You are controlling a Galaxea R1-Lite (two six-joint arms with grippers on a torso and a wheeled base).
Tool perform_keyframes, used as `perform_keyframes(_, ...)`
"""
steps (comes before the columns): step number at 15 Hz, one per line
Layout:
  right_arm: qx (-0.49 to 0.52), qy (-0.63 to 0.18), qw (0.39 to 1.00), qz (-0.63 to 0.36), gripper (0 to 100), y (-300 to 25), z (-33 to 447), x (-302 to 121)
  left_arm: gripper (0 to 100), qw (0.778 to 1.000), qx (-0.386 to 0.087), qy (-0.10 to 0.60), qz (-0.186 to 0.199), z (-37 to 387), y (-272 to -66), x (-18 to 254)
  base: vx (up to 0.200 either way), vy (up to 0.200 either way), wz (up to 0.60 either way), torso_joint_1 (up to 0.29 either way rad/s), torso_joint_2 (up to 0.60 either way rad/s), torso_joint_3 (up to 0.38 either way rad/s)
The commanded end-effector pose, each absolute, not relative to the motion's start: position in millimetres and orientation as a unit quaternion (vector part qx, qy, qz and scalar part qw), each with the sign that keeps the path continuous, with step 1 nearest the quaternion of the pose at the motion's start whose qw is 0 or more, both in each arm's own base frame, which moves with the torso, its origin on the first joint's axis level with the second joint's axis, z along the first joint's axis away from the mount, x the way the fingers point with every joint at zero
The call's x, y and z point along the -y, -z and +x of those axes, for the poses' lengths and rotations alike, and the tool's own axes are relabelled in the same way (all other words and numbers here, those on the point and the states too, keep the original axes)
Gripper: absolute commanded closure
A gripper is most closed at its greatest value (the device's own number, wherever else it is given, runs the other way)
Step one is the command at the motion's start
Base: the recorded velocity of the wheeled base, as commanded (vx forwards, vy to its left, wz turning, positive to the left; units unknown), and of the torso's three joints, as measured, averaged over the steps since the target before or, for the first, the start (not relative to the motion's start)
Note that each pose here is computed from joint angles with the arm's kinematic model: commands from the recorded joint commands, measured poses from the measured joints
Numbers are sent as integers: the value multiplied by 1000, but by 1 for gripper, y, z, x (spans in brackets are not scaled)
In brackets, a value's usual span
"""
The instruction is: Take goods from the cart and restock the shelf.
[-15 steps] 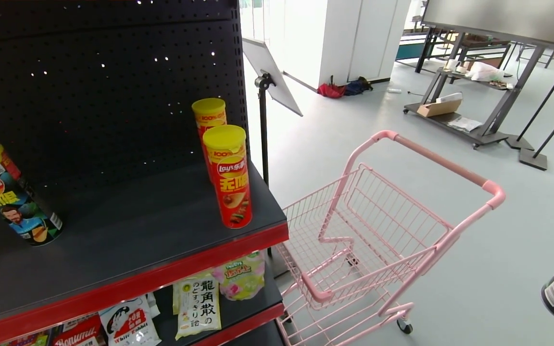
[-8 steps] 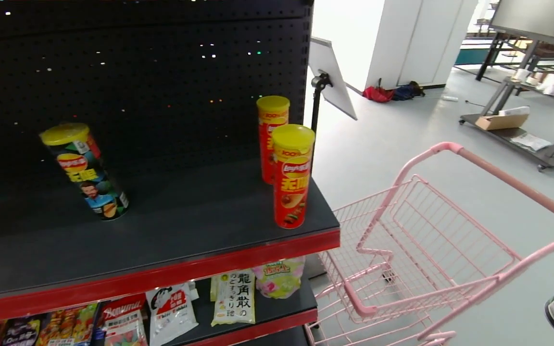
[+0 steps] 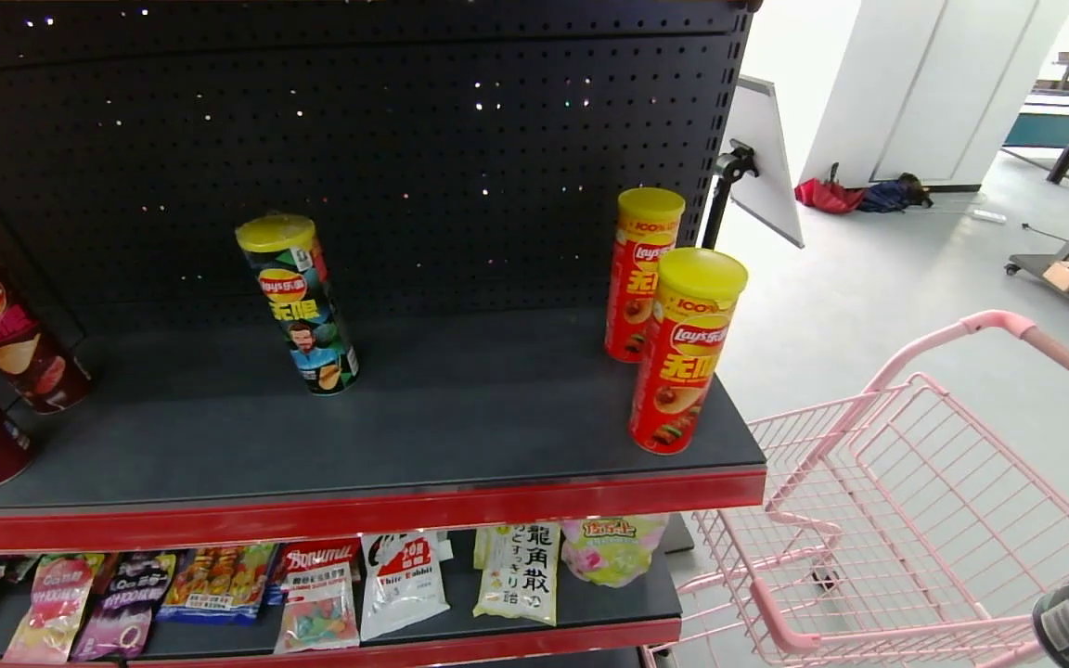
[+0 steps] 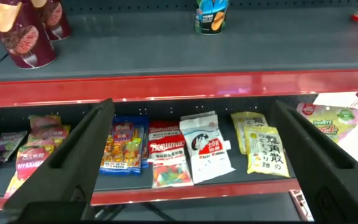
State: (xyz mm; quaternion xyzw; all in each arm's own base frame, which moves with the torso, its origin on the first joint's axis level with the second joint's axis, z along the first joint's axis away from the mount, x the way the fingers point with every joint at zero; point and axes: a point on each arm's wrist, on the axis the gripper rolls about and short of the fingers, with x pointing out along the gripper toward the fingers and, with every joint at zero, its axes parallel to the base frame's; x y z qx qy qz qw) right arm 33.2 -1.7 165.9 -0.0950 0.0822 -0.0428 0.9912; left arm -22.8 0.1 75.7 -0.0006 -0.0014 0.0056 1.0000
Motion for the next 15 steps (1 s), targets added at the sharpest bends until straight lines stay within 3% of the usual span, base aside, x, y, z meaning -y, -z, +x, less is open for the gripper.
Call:
perform_keyframes(1,-34,-6,995,-89,100,-150,10,1,0,1000,2,-6,-1,-23,-76,0,0,0,0,0,0,0)
perform_keyframes(4,-13,-33,996,-85,100,-138,0,0,0,1000,2,-6,-1,-23,-76,0,0,0,0,0,0,0)
perform_keyframes(15,7,-49,997,-54,100,-121,-10,0,0,1000,2,-6,0,-23,-76,0,0,200,0,3,6,4)
